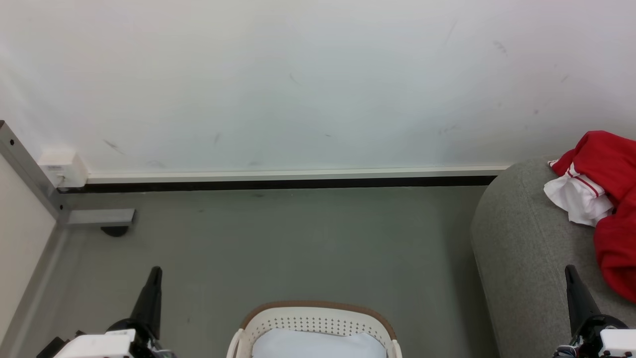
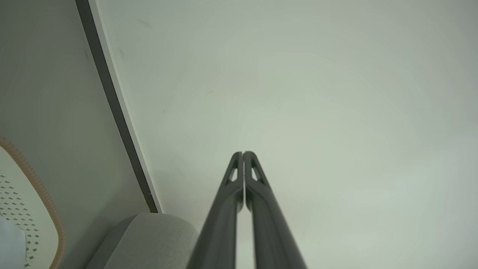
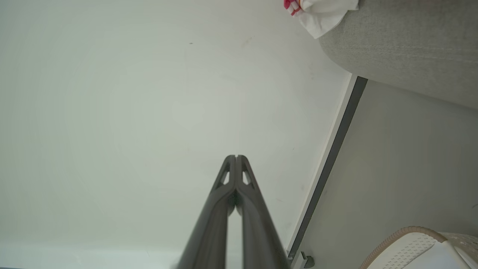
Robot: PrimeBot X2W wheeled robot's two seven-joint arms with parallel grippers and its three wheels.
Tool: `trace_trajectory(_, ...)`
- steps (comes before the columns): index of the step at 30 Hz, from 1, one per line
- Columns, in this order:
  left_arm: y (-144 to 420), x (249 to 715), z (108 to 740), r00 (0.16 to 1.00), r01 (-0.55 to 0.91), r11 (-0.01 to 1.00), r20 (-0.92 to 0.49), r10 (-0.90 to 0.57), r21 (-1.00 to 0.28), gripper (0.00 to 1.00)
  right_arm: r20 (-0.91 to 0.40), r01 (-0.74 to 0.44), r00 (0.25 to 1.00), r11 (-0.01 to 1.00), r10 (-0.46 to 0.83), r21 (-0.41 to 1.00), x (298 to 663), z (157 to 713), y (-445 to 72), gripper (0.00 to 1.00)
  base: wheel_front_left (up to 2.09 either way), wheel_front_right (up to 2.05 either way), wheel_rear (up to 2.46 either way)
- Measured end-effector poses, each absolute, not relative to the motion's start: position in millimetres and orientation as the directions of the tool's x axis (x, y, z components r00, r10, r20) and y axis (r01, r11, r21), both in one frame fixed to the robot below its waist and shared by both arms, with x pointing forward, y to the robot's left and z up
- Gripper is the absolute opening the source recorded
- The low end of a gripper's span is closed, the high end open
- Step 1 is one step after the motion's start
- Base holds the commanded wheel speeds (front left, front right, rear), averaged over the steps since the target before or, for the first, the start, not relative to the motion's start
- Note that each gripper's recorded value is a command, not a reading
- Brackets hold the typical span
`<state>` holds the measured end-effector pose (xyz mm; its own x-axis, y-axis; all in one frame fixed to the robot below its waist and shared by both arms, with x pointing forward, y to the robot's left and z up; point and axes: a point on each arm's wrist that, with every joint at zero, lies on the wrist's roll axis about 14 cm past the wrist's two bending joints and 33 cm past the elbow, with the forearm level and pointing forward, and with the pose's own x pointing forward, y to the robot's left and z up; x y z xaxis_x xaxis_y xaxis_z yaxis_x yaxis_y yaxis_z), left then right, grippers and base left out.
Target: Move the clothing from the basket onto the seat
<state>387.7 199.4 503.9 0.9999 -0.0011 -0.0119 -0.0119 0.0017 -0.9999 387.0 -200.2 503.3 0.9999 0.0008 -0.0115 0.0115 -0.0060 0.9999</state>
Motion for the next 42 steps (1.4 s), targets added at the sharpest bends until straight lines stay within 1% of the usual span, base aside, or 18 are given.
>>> trace_trajectory(42,199.4,387.7,504.0,1.000,-0.012,0.002,-0.012,-0.001,-1.000,0.00,-0.011,0.011,1.000,-0.006,0.000,1.000,387.0,503.3,-200.4,0.00,0.00,0.00,0.00)
